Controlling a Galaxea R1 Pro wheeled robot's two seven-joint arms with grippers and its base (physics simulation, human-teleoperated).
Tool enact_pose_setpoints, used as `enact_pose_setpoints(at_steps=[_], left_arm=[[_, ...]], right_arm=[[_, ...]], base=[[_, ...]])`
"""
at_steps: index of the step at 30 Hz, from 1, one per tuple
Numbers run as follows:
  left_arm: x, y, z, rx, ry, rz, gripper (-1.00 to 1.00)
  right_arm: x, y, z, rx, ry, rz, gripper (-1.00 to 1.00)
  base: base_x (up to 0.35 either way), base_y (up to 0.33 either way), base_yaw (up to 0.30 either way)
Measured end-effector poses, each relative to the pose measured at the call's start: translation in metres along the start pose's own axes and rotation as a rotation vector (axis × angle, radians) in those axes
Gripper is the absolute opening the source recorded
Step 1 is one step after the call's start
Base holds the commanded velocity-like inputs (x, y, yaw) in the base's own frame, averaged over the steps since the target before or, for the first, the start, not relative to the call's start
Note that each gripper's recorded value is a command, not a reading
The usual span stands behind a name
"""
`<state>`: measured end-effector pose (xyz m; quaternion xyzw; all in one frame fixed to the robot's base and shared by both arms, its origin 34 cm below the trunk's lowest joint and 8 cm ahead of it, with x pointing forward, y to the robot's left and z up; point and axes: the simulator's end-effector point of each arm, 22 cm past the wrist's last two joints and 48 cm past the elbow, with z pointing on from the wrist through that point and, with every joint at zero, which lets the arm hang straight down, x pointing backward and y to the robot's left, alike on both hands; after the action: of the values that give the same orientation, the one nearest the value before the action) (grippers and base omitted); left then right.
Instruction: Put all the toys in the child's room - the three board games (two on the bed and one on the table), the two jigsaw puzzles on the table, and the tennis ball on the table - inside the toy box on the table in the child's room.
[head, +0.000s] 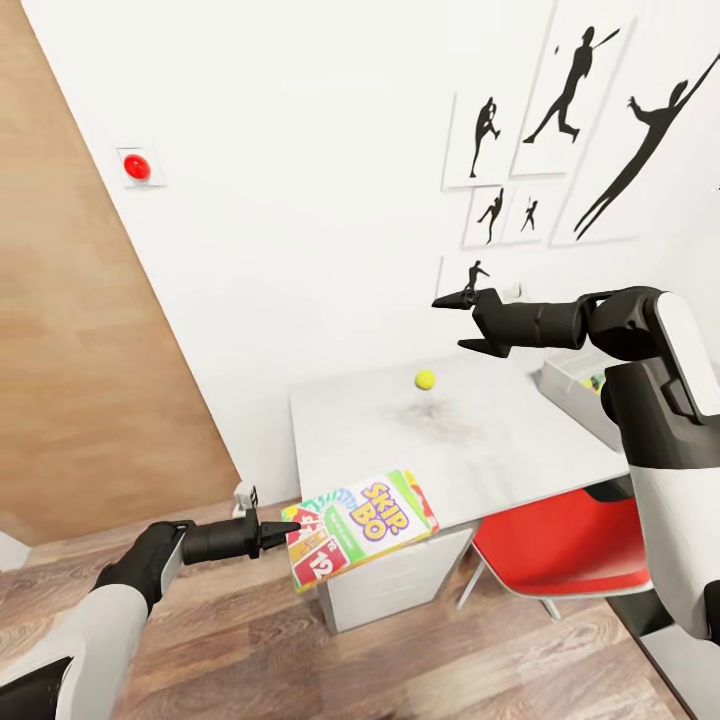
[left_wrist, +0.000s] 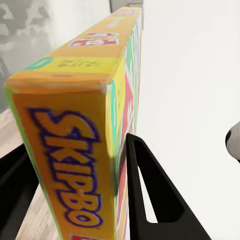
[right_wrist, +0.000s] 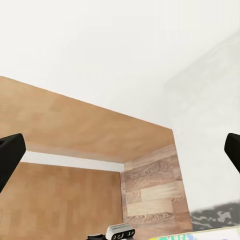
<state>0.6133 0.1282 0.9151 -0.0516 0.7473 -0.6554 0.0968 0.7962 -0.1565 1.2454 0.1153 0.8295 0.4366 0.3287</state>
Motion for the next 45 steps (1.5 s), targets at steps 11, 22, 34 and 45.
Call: enact_pose_setpoints(at_steps=[11, 22, 34, 45], left_arm=[[-0.003, -0.009, -0.001, 0.004, -0.003, 0.018, -1.0], [-0.004, -0.018, -0.002, 0.008, -0.005, 0.036, -1.0], [-0.007, -0.028, -0.003, 0.01, -0.009, 0.057, -1.0], [-0.009, -0.037, -0.004, 0.015, -0.011, 0.074, -1.0]], right_arm=[[-0.002, 0.01, -0.008, -0.009, -0.012, -0.012, 1.0], [-0.004, 0.021, -0.016, -0.018, -0.023, -0.025, 1.0], [-0.006, 0.034, -0.026, -0.03, -0.036, -0.041, 1.0], [-0.008, 0.044, -0.035, -0.038, -0.049, -0.053, 1.0]], base=[[0.0, 0.0, 0.0], [0.0, 0.0, 0.0], [0.0, 0.0, 0.0], [0.0, 0.0, 0.0]])
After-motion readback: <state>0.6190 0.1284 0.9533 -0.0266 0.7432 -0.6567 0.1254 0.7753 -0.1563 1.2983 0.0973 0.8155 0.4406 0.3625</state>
